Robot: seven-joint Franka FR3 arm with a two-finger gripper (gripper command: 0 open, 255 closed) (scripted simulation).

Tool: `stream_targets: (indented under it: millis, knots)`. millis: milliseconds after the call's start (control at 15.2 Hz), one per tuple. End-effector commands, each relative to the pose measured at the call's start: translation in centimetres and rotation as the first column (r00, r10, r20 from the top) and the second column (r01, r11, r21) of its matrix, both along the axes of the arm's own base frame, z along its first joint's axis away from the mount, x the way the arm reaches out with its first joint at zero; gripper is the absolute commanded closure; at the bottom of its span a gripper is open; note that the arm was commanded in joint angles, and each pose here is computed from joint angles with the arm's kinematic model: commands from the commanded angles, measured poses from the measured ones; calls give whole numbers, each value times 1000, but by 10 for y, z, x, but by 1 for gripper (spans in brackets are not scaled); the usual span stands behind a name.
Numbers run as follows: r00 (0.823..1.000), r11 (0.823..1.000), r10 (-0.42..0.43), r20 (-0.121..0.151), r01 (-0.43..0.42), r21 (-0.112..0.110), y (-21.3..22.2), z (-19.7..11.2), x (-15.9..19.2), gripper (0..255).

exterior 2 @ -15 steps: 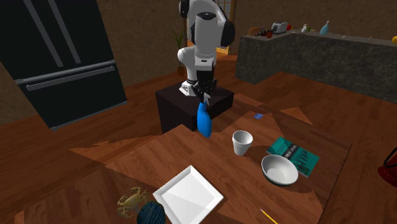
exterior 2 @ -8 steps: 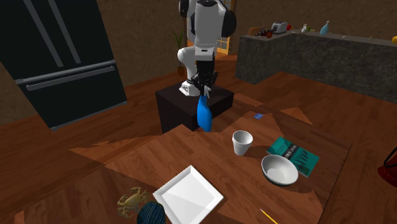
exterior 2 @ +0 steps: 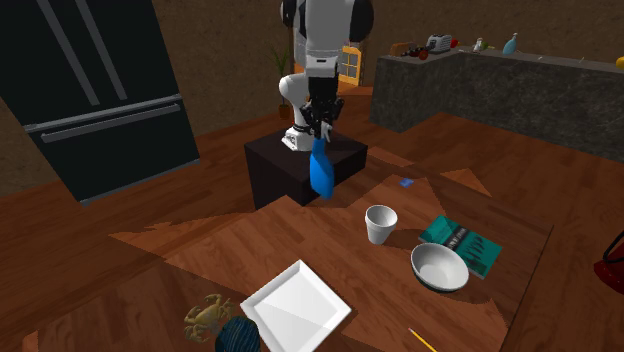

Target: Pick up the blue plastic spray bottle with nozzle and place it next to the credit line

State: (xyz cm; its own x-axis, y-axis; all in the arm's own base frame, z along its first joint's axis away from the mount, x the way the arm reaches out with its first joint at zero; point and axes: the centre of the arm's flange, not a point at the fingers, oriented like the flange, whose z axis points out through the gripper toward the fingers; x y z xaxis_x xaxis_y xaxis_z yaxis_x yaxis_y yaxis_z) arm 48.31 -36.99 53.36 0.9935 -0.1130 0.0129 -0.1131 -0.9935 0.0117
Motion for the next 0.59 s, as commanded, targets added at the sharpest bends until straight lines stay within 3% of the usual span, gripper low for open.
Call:
stream_targets:
  millis: [0,528]
  knots:
    - [1000,1000,0,0,0,0,14,6,-2,255]
    - [1000,1000,0,0,0,0,119,6,-14,255]
